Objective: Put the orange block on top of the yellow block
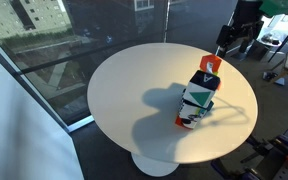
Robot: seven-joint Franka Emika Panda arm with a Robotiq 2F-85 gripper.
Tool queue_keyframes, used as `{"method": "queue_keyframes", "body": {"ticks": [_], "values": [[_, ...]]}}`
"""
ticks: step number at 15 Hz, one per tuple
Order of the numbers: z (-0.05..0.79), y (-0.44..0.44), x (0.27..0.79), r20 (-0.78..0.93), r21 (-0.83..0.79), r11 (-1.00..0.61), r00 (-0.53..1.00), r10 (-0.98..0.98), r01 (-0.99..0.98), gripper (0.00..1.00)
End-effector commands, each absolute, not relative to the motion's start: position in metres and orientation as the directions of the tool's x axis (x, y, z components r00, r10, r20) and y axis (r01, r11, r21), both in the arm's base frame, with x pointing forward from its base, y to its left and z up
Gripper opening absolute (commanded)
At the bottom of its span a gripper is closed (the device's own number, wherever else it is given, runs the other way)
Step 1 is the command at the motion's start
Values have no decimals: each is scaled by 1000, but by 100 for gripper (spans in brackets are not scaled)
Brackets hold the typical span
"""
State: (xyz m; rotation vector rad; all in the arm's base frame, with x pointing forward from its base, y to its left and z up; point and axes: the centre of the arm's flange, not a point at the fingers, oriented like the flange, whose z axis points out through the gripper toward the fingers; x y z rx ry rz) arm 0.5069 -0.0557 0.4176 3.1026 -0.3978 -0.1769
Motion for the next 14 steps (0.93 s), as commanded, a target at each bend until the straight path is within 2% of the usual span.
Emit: {"method": "queue_keyframes", "body": {"ticks": [1,9,14], "values": [[430,-72,470,-123,25,-976,968,-219,-217,100],[432,-108,405,-97,24,-978,973,-208,-206,100],[449,-111,387,-53,-2,-973,972,-229,-229,100]]}}
